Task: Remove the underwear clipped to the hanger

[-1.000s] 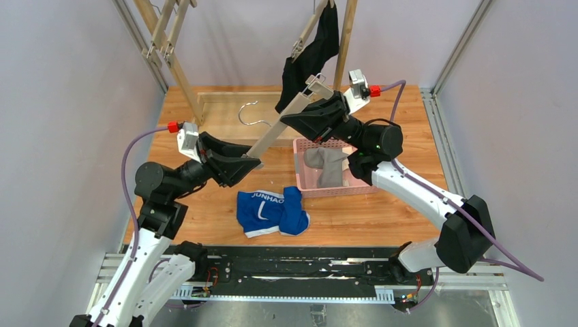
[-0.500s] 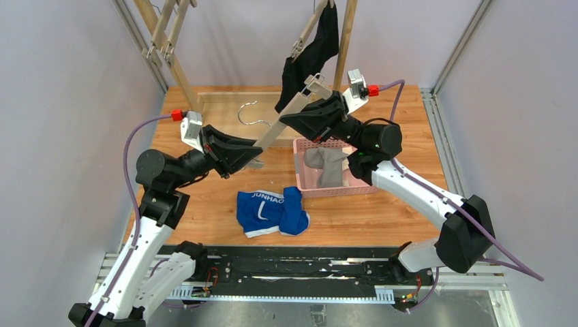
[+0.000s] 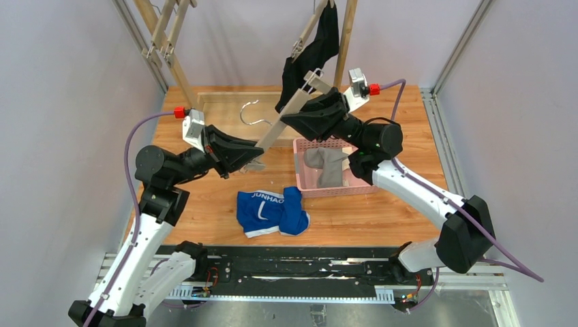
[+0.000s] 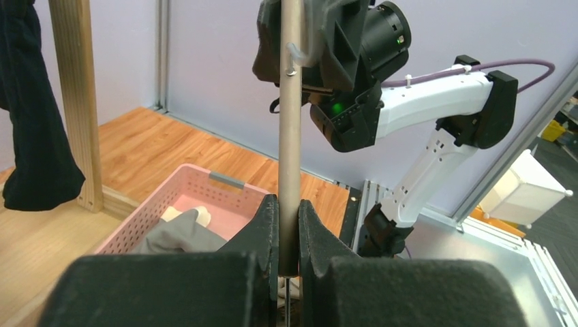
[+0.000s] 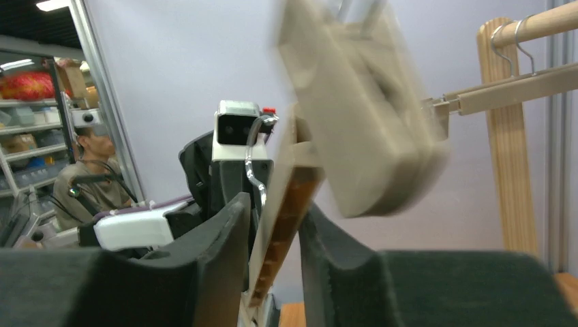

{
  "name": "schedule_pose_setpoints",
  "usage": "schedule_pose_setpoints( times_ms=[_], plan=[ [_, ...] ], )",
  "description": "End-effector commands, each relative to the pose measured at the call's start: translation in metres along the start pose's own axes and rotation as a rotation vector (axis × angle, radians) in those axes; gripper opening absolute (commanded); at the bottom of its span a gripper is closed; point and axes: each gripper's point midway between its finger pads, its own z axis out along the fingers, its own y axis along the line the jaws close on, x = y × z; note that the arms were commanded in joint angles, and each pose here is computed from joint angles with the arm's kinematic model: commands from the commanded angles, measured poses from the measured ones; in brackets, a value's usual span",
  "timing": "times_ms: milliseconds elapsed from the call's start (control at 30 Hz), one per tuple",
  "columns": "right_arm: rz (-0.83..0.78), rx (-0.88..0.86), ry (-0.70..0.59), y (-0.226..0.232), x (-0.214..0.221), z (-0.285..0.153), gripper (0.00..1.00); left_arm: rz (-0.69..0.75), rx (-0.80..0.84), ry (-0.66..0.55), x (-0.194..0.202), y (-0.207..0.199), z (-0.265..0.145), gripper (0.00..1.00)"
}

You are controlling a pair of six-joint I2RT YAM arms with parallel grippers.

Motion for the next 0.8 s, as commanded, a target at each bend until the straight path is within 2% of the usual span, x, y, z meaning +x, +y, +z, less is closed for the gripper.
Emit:
schedule_pose_setpoints(
  times_ms=[0, 33, 67, 200, 300, 367, 467, 567, 667, 767],
  plan=[
    [-0.042, 0.017, 0.021, -0.007, 0.007, -0.003, 0.52, 0.060, 0.010, -0.065, -0.028, -0.017, -0.003, 0.00],
    [-0.041, 0.030, 0.028, -0.010, 0.010, -0.004, 0.66, 0.066, 0.003, -0.064, -0.030, -0.018, -0.004, 0.00],
    [-0.042, 0.042, 0.039, -0.013, 0.014, -0.006, 0.71, 0.070, -0.011, -0.058, -0.031, -0.017, -0.005, 0.00],
    [-0.048, 0.121, 0.129, -0.028, 0.037, -0.020, 0.72, 0.100, -0.142, -0.022, -0.033, -0.006, -0.015, 0.00],
    [-0.064, 0.239, 0.260, -0.046, 0.068, -0.043, 0.72, 0.107, -0.359, 0.019, -0.031, 0.019, -0.035, 0.00],
    [-0.087, 0.354, 0.405, -0.060, 0.099, -0.068, 0.73, 0.106, -0.515, 0.066, -0.024, 0.038, -0.053, 0.00],
    [-0.215, 0.504, 0.676, -0.067, 0.148, -0.109, 0.73, 0.092, -0.768, 0.174, -0.008, 0.068, -0.090, 0.00],
    [-0.349, 0.569, 0.958, -0.061, 0.196, -0.149, 0.73, 0.097, -0.983, 0.280, 0.004, 0.090, -0.125, 0.00],
    [-0.399, 0.575, 1.148, -0.055, 0.233, -0.179, 0.73, 0.093, -1.086, 0.375, 0.016, 0.104, -0.141, 0.00],
    [-0.365, 0.550, 1.241, -0.049, 0.261, -0.196, 0.73, 0.077, -1.119, 0.436, 0.025, 0.116, -0.142, 0.00]
  ],
)
